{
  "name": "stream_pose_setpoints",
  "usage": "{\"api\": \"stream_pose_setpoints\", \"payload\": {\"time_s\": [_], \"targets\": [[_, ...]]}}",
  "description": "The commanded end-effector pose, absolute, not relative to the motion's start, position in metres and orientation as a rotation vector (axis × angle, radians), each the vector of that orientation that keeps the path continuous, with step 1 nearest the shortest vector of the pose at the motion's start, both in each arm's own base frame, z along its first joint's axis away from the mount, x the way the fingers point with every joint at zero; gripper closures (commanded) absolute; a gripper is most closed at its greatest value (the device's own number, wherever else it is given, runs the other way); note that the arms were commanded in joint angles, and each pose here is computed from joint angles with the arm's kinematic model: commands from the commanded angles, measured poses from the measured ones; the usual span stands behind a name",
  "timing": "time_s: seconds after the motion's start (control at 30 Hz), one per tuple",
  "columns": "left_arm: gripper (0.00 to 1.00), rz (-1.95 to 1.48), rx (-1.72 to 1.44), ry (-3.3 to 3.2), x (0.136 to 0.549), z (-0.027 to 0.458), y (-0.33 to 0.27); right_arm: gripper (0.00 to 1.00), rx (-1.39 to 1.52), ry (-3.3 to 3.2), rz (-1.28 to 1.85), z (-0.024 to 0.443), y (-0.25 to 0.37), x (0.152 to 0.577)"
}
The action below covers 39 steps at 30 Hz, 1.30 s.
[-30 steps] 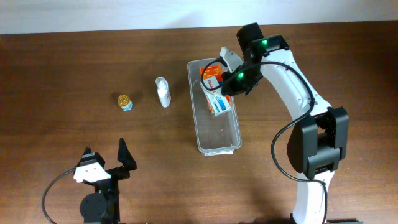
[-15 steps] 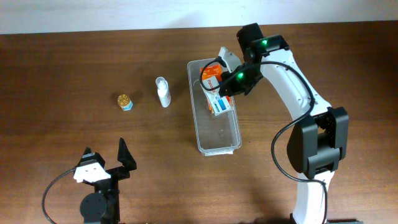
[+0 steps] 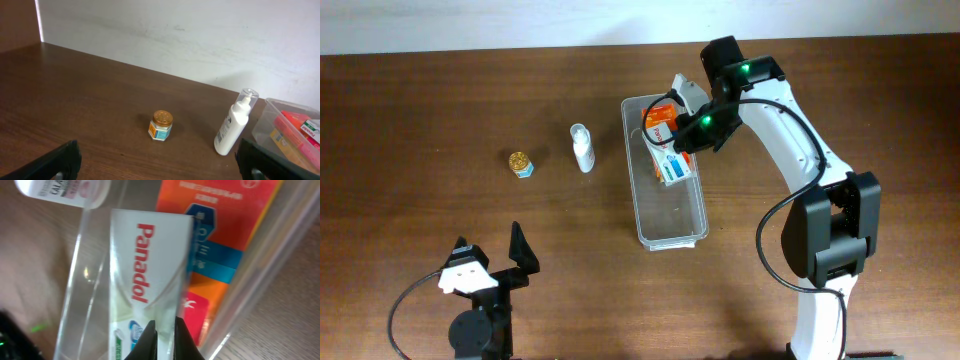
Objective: Pack container
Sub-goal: 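Lower the Panadol box upright into the container beside the orange box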
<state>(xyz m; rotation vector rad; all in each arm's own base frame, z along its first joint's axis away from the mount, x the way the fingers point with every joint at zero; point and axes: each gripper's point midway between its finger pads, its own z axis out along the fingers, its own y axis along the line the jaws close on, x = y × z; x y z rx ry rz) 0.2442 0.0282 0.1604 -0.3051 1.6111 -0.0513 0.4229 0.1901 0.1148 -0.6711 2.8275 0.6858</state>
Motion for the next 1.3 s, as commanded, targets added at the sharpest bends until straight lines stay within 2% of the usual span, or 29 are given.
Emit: {"api": "stream_pose_setpoints", "payload": {"time_s": [0.0,0.4,0.8,1.07,1.27], "targets": [[0.01,-0.066,-0.305,1.611,0.244,0.159,0.027,0.95,-0.7,2.862,0.616,0.099,0.186,0.422],[0.01,-0.066,-0.305,1.611,0.244,0.159,0.027,0.96,-0.706,2.93,0.69,0.081,0.19,0.41],[0.01,-0.066,-0.305,1.611,0.244,0.159,0.027,0.96,-0.729,2.896,0.762,0.087,0.198,0.409],[0.01,-0.066,-0.305,1.611,0.244,0.159,0.027,0.95,-0.737,2.819,0.841,0.113,0.209,0.418],[0.01,-0.066,-0.305,1.611,0.244,0.159,0.027,0.95,-0.736,2.816,0.857,0.114,0.211,0.418]]}}
